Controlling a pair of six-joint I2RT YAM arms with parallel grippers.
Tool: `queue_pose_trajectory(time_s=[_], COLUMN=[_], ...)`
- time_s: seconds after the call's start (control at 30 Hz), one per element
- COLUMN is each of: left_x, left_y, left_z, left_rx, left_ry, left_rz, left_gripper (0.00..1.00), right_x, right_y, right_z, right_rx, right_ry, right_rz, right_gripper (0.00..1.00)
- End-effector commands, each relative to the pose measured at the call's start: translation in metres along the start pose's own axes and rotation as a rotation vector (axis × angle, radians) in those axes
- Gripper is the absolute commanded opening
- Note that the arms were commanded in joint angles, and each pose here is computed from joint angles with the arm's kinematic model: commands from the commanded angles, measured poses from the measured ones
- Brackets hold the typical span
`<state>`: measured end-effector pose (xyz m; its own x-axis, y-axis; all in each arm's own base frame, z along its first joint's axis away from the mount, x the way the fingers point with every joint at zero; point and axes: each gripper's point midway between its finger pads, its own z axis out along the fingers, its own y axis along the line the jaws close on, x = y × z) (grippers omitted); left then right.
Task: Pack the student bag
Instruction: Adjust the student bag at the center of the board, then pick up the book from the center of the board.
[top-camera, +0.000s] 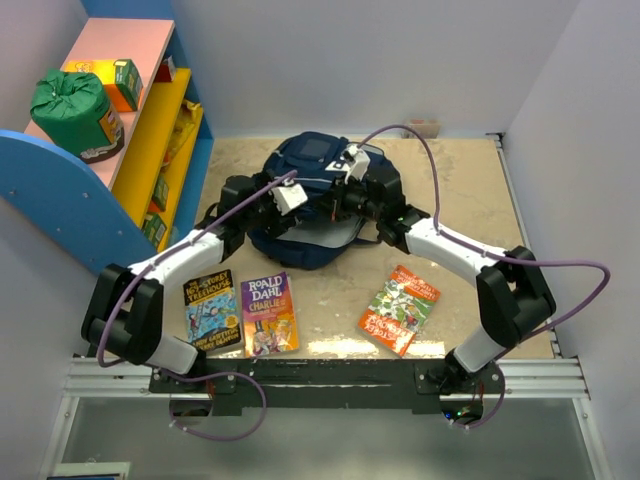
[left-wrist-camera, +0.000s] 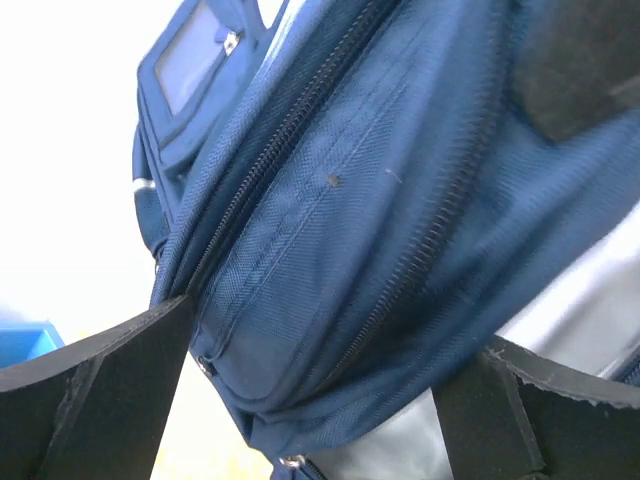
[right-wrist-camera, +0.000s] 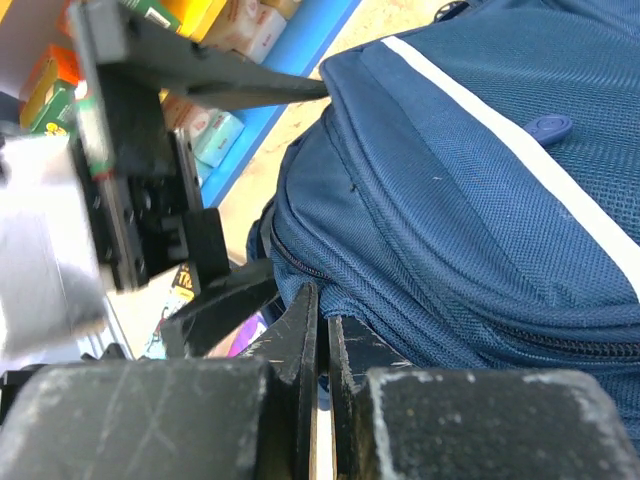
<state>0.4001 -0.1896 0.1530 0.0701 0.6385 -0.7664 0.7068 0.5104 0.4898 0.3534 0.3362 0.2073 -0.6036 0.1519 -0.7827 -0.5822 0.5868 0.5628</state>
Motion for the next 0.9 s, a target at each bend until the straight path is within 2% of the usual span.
queue_pose_trajectory(time_s=[0.0, 0.03, 0.07, 0.13, 0.17, 0.2, 0.27, 0.33, 0.37, 0.4, 0.47, 0.5, 0.53, 0.57, 0.6, 0.63, 0.67, 0.73, 0.8, 0.87], left_x=[-0.02, 0.0, -0.016, 0.006, -0.005, -0.005, -0.001, -0.021, -0.01, -0.021, -0.02, -0.015, 0.004, 0.018, 0.035, 0.023, 0.026, 0.027, 0.0, -0.005], left_y=[0.047, 0.023, 0.028, 0.001, 0.006, 0.005, 0.006, 0.024, 0.024, 0.034, 0.046, 0.049, 0.07, 0.075, 0.067, 0.058, 0.05, 0.044, 0.058, 0.046], left_z=[0.018, 0.02, 0.026, 0.033, 0.033, 0.032, 0.032, 0.027, 0.024, 0.019, 0.016, 0.018, 0.013, 0.02, 0.018, 0.022, 0.021, 0.018, 0.011, 0.006], left_rx=[-0.112, 0.007, 0.06, 0.235, 0.293, 0.316, 0.274, 0.163, 0.113, 0.064, -0.017, -0.038, -0.176, -0.241, -0.218, -0.086, -0.036, -0.073, -0.166, -0.122], left_ry=[0.022, 0.12, 0.09, 0.166, 0.105, 0.097, 0.104, 0.034, 0.068, 0.04, 0.091, 0.117, 0.195, 0.224, 0.301, 0.255, 0.265, 0.257, 0.153, 0.125], left_rz=[-0.067, -0.095, -0.109, -0.171, -0.199, -0.214, -0.202, -0.124, -0.108, -0.077, -0.064, -0.096, -0.148, -0.241, -0.254, -0.262, -0.287, -0.247, -0.158, -0.136], left_gripper=[1.0, 1.0, 1.0, 1.0, 1.0, 1.0, 1.0, 1.0, 1.0, 1.0, 1.0, 1.0, 1.0, 1.0, 1.0, 1.0, 1.0, 1.0, 1.0, 0.98], right_x=[-0.029, -0.028, -0.027, -0.028, -0.028, -0.028, -0.029, -0.031, -0.03, -0.029, -0.027, -0.027, -0.029, -0.029, -0.029, -0.03, -0.031, -0.032, -0.029, -0.027], right_y=[0.06, 0.059, 0.059, 0.057, 0.057, 0.055, 0.055, 0.056, 0.054, 0.054, 0.053, 0.052, 0.051, 0.051, 0.052, 0.051, 0.052, 0.051, 0.05, 0.051], right_z=[-0.009, -0.008, -0.008, -0.007, -0.007, -0.007, -0.008, -0.01, -0.01, -0.01, -0.009, -0.009, -0.009, -0.009, -0.009, -0.009, -0.01, -0.011, -0.01, -0.009], right_rx=[-0.212, -0.21, -0.208, -0.2, -0.192, -0.187, -0.183, -0.181, -0.178, -0.177, -0.175, -0.173, -0.171, -0.171, -0.173, -0.171, -0.17, -0.165, -0.169, -0.177], right_ry=[-0.045, -0.042, -0.039, -0.04, -0.036, -0.034, -0.038, -0.045, -0.042, -0.041, -0.042, -0.043, -0.052, -0.055, -0.058, -0.065, -0.071, -0.079, -0.067, -0.06], right_rz=[-0.105, -0.112, -0.118, -0.136, -0.138, -0.143, -0.155, -0.169, -0.17, -0.171, -0.173, -0.171, -0.172, -0.17, -0.166, -0.168, -0.17, -0.177, -0.18, -0.181], right_gripper=[0.0, 0.0, 0.0, 0.0, 0.0, 0.0, 0.0, 0.0, 0.0, 0.0, 0.0, 0.0, 0.0, 0.0, 0.0, 0.0, 0.0, 0.0, 0.0, 0.0])
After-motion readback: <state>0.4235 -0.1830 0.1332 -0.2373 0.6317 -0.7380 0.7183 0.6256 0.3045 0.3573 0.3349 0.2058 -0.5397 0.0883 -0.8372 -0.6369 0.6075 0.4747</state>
